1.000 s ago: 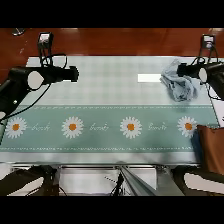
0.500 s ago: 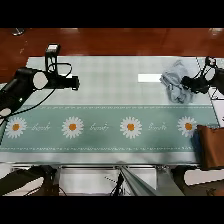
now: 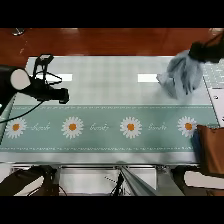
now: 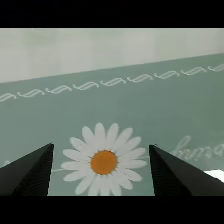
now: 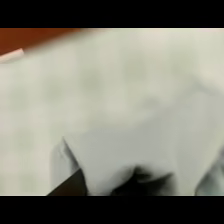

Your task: Fold the shirts.

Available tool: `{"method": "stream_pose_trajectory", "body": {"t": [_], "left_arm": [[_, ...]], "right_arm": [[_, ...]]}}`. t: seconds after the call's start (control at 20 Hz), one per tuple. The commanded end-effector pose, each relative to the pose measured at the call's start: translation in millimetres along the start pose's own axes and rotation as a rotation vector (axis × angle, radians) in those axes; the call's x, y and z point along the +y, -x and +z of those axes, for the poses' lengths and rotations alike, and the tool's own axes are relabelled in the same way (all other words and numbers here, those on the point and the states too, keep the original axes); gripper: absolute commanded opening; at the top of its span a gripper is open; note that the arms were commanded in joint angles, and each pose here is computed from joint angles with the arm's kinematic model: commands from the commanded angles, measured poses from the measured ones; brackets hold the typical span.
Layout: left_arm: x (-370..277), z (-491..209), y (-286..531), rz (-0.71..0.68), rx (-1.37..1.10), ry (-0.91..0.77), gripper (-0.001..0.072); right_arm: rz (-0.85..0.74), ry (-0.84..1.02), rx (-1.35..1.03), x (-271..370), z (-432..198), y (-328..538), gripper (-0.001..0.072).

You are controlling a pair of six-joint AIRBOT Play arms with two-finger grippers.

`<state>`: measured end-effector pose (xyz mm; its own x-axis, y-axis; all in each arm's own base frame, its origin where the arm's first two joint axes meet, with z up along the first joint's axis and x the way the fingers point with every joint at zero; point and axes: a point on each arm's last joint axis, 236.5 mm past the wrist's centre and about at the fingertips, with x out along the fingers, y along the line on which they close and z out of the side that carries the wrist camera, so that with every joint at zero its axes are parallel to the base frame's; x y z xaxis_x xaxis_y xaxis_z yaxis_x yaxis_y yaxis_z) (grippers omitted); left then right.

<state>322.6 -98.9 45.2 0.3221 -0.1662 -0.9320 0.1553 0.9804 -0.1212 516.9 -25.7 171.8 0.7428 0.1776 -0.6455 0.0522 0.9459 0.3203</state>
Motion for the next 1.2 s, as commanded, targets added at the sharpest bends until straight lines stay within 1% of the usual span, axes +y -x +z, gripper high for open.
{"method": "stream_pose_trajectory", "body": {"t": [0.0, 0.1, 0.2, 0.25, 0.3, 0.45, 0.55, 0.6, 0.7, 0.8, 0.95, 1.1, 1.15], "left_arm": [[-49.7, -14.2, 43.0, -0.224, -0.146, 0.052, 0.0703], [-67.7, -16.3, 60.5, -0.303, -0.261, 0.057, 0.0703], [-73.3, -27.4, 61.6, -0.321, -0.276, 0.043, 0.0703], [-74.1, -33.8, 57.9, -0.321, -0.256, 0.04, 0.0703], [-74.1, -38.3, 53.5, -0.321, -0.237, 0.046, 0.0703], [-66.4, -38.5, 42.2, -0.295, -0.242, 0.059, 0.0703], [-44.5, -27.9, 41.1, -0.215, -0.29, 0.058, 0.0703], [-31.1, -22.6, 41.1, -0.178, -0.309, 0.093, 0.0703], [-11.5, -19.7, 41.0, -0.145, -0.314, 0.163, 0.0703], [-10.7, -28.8, 38.7, -0.158, -0.269, 0.193, 0.0703], [-28.6, -43.0, 34.7, -0.222, -0.203, 0.203, 0.0702], [-50.4, -53.9, 25.3, -0.286, -0.15, 0.197, 0.0703], [-55.6, -57.8, 21.1, -0.292, -0.13, 0.182, 0.0703]], "right_arm": [[0.113, 0.208, -0.339, 92.7, 81.3, 130.6, 0.0029], [0.18, 0.317, -0.472, 144.0, 91.2, 199.9, 0.0028], [0.264, 0.387, -0.526, 186.7, 78.3, 246.6, 0.0029], [0.32, 0.425, -0.494, 207.3, 58.5, 259.5, 0.0029], [0.38, 0.502, -0.441, 229.7, 31.8, 268.4, 0.0029], [0.497, 0.638, -0.244, 268.2, -37.9, 260.8, 0.0029], [0.563, 0.656, -0.083, 284.5, -88.6, 234.9, 0.0029], [0.601, 0.665, 0.005, 293.9, -119.7, 219.7, 0.0029], [0.631, 0.663, 0.127, 307.1, -174.7, 184.7, 0.0029], [0.612, 0.573, 0.205, 308.8, -219.1, 140.3, 0.0029], [0.658, 0.417, 0.39, 324.8, -294.5, 88.2, 0.0029], [0.73, 0.369, 0.559, 352.9, -356.4, 60.5, 0.0031], [0.746, 0.332, 0.601, 359.6, -369.5, 54.4, 0.0168]]}}
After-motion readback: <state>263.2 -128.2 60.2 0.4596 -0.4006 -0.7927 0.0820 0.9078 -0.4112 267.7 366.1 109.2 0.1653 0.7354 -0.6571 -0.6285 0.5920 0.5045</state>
